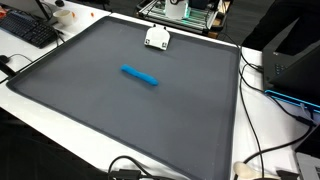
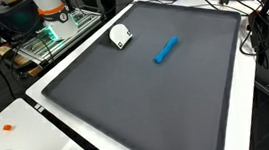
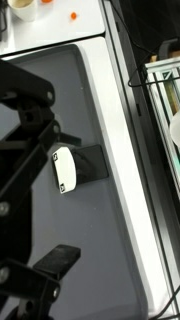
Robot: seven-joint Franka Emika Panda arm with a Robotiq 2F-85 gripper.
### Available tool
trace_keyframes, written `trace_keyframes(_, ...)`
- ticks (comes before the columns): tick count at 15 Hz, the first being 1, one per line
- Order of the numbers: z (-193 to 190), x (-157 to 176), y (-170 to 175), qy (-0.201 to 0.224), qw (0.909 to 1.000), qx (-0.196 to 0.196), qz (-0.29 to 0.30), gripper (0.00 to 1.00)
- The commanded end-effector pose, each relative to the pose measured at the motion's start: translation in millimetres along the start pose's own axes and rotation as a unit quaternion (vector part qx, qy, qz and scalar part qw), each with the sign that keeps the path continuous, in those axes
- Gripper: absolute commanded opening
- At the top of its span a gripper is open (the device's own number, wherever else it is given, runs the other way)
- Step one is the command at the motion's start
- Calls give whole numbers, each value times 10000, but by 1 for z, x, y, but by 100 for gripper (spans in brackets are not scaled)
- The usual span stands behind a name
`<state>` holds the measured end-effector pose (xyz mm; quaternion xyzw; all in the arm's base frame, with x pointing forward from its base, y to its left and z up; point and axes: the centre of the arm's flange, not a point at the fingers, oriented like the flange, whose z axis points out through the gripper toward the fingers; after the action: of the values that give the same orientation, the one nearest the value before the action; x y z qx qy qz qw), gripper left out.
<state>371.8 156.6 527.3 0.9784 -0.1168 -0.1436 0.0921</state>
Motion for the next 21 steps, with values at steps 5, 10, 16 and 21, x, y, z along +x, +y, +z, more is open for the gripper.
trace_keyframes(5,92,39,43,-734,9781,1375,1378,100)
trace_keyframes(10,135,55,47,-898,9440,2074,2405,100)
trace_keyframes(16,186,72,44,-754,8854,2580,3793,100)
trace_keyframes(21,225,81,53,-572,8662,2456,4314,100)
